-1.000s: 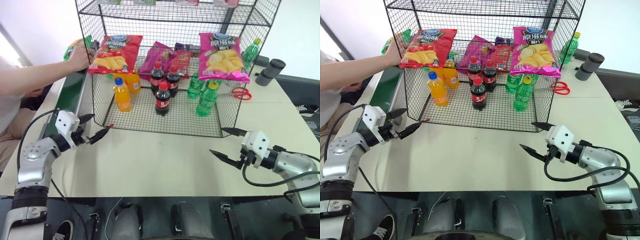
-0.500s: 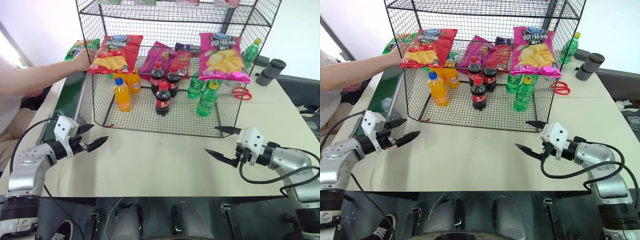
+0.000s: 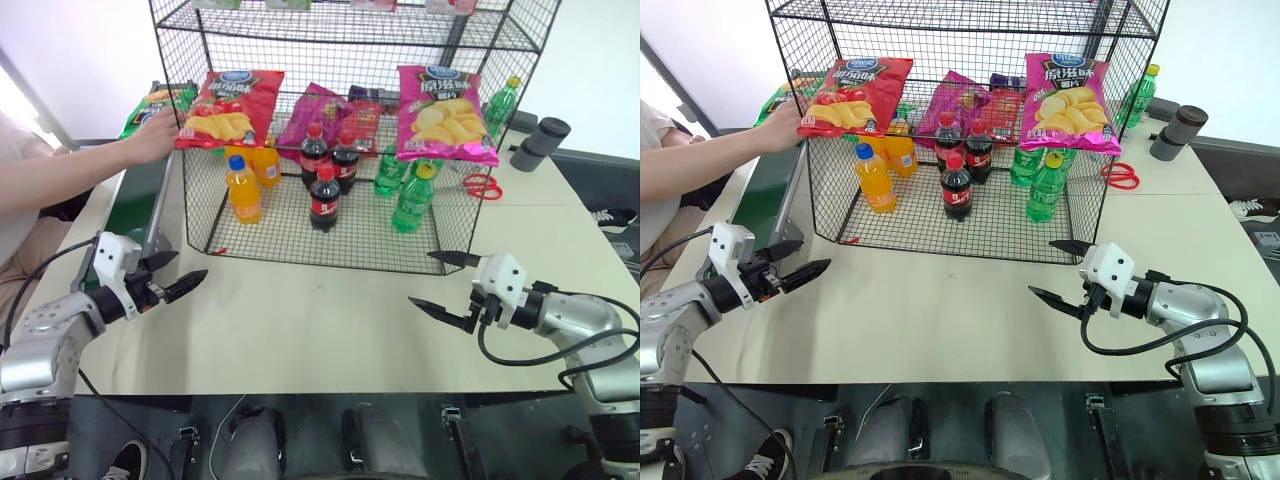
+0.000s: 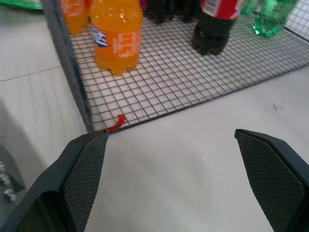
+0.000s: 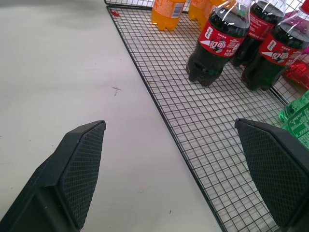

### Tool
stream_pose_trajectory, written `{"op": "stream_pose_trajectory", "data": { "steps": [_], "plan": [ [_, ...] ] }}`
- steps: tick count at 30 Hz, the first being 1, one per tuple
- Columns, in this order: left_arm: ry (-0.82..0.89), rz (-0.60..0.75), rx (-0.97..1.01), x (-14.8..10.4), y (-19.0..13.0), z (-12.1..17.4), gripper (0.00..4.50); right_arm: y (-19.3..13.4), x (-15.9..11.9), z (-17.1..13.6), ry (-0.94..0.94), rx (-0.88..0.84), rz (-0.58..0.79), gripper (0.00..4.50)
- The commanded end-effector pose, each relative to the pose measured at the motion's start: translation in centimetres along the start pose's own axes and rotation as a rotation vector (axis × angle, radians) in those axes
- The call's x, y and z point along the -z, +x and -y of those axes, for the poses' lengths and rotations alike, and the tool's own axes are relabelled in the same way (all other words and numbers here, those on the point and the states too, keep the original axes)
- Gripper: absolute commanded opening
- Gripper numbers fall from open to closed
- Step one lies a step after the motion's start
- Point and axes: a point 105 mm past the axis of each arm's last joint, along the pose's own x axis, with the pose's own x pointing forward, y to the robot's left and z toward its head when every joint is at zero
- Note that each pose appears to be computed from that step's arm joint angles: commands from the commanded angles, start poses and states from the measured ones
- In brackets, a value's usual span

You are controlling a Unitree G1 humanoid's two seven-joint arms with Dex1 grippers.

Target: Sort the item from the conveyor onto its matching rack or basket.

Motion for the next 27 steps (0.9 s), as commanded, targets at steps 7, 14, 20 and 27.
{"op": "stream_pose_trajectory", "data": {
  "steps": [7, 14, 20, 27],
  "plan": [
    [0.065, 0.019, -0.016, -2.1, -1.4, 0.1, 4.50, 1.4, -1.2, 0.8, -0.035, -0.022, 0.063, 4.46],
    [0.072, 0.047, -0.037, -2.0, -2.2, 0.4, 4.50, 2.1, -1.2, 0.6, -0.030, -0.045, 0.079, 4.46],
    [-0.016, 0.100, -0.009, -1.8, -3.4, 1.6, 4.50, 3.3, -2.1, 0.3, -0.029, -0.072, 0.119, 4.46],
    [0.266, 0.177, -0.253, -2.9, -5.5, -0.7, 4.50, 5.7, -4.7, -1.5, 0.099, -0.147, 0.253, 4.46]
  ]
}}
